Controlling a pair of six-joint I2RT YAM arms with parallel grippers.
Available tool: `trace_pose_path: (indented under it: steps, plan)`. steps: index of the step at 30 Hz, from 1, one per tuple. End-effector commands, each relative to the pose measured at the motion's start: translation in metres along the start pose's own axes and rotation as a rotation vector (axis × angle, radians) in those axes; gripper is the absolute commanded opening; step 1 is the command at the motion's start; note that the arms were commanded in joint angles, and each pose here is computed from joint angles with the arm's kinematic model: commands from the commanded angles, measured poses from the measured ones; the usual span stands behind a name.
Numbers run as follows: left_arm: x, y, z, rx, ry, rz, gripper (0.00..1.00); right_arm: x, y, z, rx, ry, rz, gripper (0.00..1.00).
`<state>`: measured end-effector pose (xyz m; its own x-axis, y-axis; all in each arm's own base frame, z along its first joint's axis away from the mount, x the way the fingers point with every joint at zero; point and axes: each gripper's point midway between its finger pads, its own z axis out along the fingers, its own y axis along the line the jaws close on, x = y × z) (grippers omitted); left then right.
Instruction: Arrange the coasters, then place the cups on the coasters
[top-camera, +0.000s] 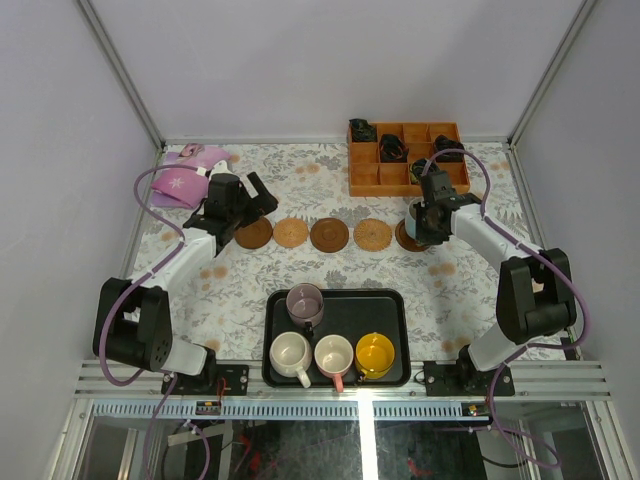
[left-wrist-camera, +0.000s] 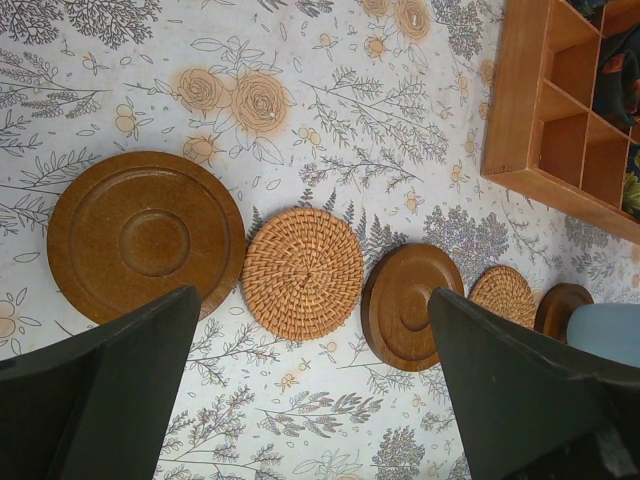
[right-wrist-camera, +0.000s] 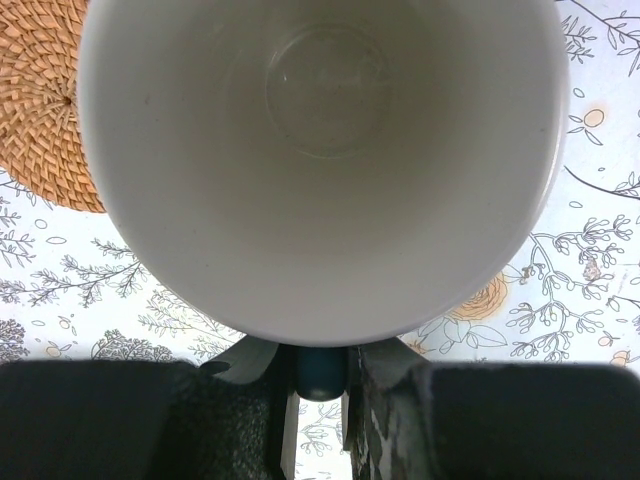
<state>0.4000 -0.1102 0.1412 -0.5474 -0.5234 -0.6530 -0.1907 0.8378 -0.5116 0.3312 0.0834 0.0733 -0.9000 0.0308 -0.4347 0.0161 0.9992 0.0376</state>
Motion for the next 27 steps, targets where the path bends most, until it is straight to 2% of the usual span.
trace_pose_path:
  steps: [1,13,16,20,23,27]
  plan:
    - [-0.017,-0.012,0.002,0.035,-0.046,0.003,0.98,-0.027,0.007,-0.003,-0.026,-0.083,0.013,0.0]
    - [-0.017,-0.013,0.004,0.042,-0.039,0.005,0.98,-0.017,0.007,0.002,-0.023,-0.044,0.014,0.0]
    - [-0.017,-0.013,0.005,0.042,-0.039,0.004,0.98,-0.013,0.007,0.002,-0.023,-0.023,0.021,0.13]
    - [-0.017,-0.013,0.004,0.042,-0.04,0.005,0.98,-0.008,0.005,0.0,-0.018,-0.01,0.026,0.39]
    - [-0.016,-0.013,0.004,0.044,-0.038,0.008,0.98,-0.005,0.003,-0.003,-0.01,-0.003,0.03,0.53]
    - [-0.016,-0.013,0.003,0.044,-0.038,0.007,0.98,-0.003,0.002,-0.007,-0.005,0.0,0.033,0.65]
